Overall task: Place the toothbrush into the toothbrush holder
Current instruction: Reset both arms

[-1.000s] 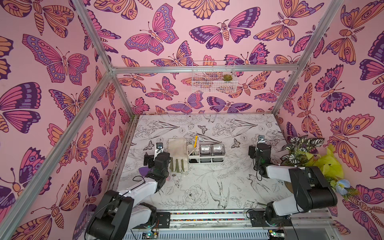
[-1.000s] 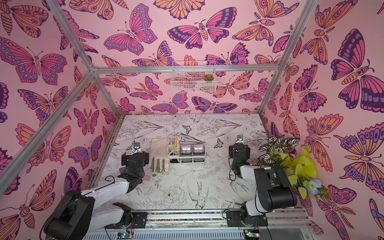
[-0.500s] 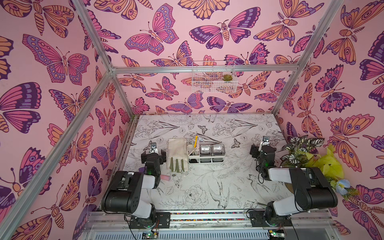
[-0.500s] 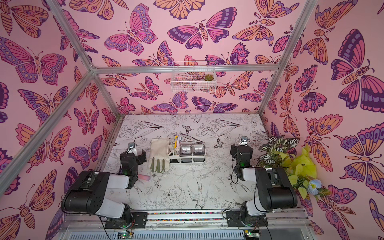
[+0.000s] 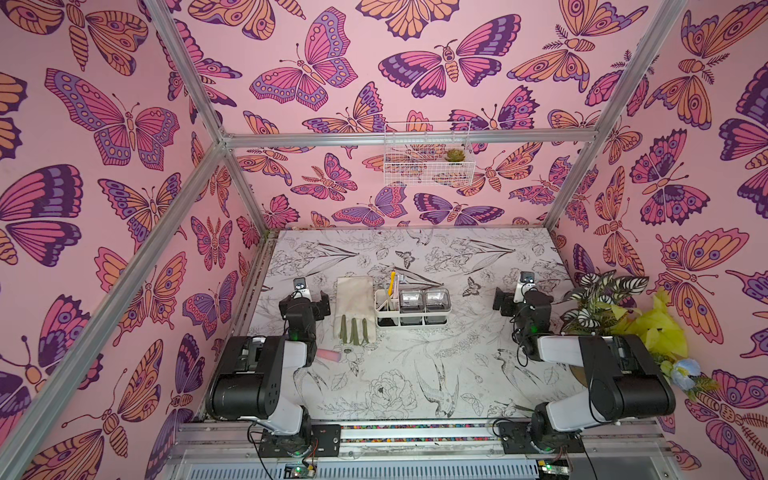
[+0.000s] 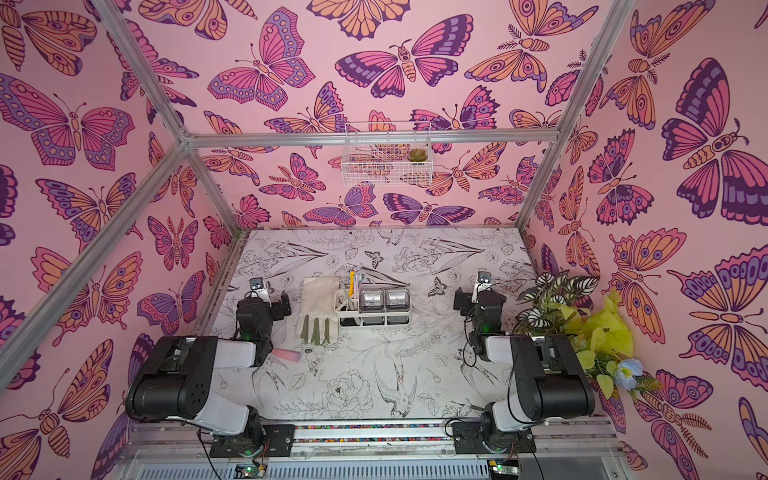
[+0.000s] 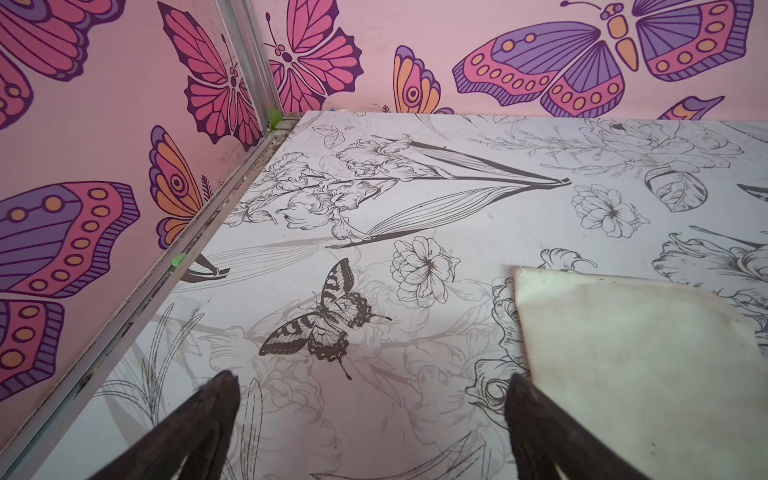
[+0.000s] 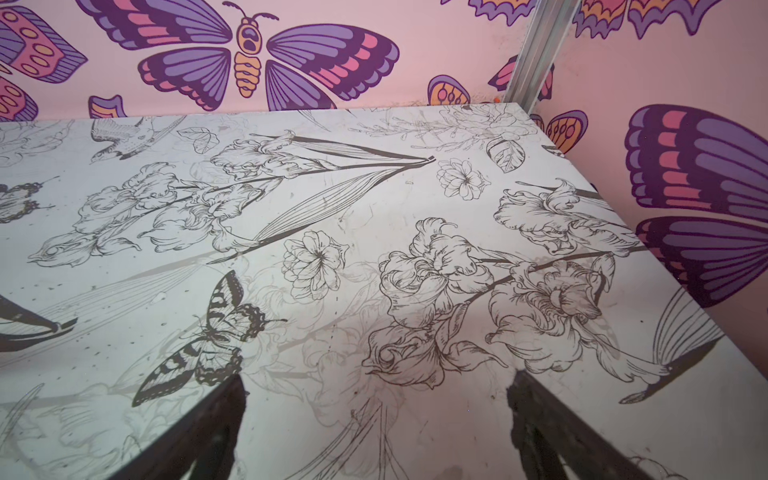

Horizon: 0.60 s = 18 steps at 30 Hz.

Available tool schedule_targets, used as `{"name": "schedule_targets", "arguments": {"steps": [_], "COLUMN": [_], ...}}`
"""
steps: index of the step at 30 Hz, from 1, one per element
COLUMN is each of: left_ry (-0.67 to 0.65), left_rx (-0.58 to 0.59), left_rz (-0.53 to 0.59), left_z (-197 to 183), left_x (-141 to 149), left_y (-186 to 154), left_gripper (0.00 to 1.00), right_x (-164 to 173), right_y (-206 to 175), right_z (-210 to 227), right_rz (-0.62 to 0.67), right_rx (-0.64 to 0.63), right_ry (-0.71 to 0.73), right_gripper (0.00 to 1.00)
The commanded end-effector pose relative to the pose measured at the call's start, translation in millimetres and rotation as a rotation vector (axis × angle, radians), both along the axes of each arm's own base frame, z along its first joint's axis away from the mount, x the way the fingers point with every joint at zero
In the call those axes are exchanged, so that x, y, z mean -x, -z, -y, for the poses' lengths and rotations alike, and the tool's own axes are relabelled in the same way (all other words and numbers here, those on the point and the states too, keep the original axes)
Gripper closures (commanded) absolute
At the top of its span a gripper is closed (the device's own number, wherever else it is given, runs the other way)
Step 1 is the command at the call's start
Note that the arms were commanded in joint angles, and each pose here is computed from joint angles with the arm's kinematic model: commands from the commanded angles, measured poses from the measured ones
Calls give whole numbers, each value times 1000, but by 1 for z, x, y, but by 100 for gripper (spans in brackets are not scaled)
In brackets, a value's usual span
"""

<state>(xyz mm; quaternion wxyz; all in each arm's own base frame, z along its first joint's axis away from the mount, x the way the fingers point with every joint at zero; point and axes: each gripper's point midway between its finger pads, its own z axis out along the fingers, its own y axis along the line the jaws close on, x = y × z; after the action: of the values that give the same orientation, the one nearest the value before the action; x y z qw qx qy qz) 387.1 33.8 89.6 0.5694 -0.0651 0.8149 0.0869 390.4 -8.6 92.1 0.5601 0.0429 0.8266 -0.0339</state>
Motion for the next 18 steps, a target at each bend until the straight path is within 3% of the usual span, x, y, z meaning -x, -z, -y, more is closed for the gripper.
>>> {"name": "schedule_targets", "arguments": {"steps": [1, 18], "left_ry": [12, 13], "left_rx": [11, 10], "left_rz": [10, 14], "left_z": [3, 3], "left_x": [-1, -2], "left_y": [-1, -2], "left_gripper": [0, 0], "right_x": [-5, -4], "right_y": [0, -2], "right_z": [-1, -1], "right_rz": [-6, -1], "right_rx": [-22, -19], "right_ry": [-30, -29], "right_gripper": [1, 1]}}
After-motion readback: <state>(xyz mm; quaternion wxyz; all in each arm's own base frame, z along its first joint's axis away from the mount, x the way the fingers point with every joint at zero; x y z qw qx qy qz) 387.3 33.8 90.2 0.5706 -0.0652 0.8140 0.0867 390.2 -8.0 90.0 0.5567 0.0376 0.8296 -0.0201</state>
